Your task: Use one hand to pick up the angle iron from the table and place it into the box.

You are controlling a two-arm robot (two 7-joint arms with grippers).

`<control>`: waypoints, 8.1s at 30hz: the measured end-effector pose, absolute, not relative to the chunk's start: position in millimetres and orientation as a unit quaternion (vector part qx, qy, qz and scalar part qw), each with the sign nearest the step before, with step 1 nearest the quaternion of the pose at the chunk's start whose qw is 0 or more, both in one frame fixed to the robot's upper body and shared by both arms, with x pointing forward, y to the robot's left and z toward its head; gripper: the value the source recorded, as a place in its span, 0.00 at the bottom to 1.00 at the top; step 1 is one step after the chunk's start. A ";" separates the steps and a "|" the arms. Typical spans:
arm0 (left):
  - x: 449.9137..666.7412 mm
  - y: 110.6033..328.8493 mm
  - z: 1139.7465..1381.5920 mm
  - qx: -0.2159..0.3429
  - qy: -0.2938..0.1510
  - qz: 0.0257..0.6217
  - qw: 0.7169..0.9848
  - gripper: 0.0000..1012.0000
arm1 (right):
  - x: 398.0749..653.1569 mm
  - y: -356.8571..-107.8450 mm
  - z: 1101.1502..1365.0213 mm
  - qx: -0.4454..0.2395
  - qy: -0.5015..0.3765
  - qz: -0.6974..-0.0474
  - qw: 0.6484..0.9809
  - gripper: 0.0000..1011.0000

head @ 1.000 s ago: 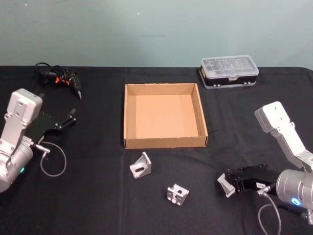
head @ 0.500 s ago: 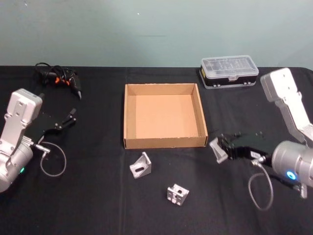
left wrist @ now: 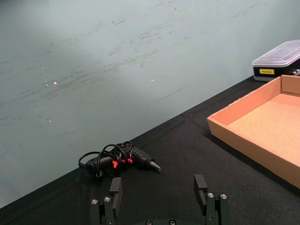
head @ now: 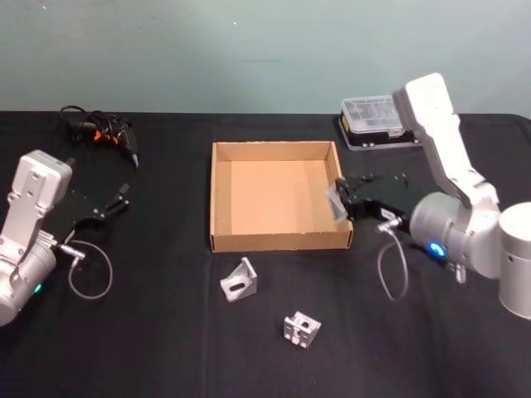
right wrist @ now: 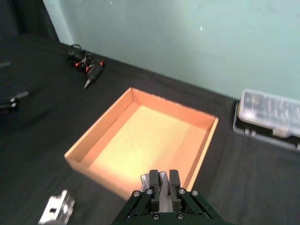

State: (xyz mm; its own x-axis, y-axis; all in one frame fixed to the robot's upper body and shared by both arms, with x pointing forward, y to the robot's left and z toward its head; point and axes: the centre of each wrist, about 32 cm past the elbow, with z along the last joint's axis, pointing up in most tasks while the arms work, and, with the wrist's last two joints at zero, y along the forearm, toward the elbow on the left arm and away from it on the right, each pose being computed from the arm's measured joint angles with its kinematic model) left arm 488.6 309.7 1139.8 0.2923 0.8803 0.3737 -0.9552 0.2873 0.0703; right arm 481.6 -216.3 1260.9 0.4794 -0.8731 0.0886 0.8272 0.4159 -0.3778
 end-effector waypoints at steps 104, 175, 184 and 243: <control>488.6 309.7 1139.8 0.141 -0.132 0.580 0.791 0.99 | 455.0 -264.7 1254.1 -0.217 -0.065 -0.398 0.889 0.99; 488.6 309.7 1139.8 0.141 -0.132 0.580 0.791 0.99 | 427.9 -210.4 1220.8 -0.338 0.040 -0.284 0.897 0.84; 488.6 309.7 1139.8 0.141 -0.132 0.580 0.791 0.99 | 426.9 -211.4 1216.1 -0.339 0.048 -0.280 0.897 0.56; 488.6 309.7 1139.8 0.141 -0.132 0.580 0.791 0.99 | 499.2 -178.8 1238.1 -0.184 0.008 -0.423 0.887 0.09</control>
State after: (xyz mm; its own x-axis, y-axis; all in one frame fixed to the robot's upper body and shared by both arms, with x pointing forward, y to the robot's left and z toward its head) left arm 488.6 309.7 1139.8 0.2923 0.8803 0.3737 -0.9552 0.2874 0.0702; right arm 499.2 -178.8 1238.1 0.6413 -0.7539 0.1426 0.7484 0.5736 -0.3331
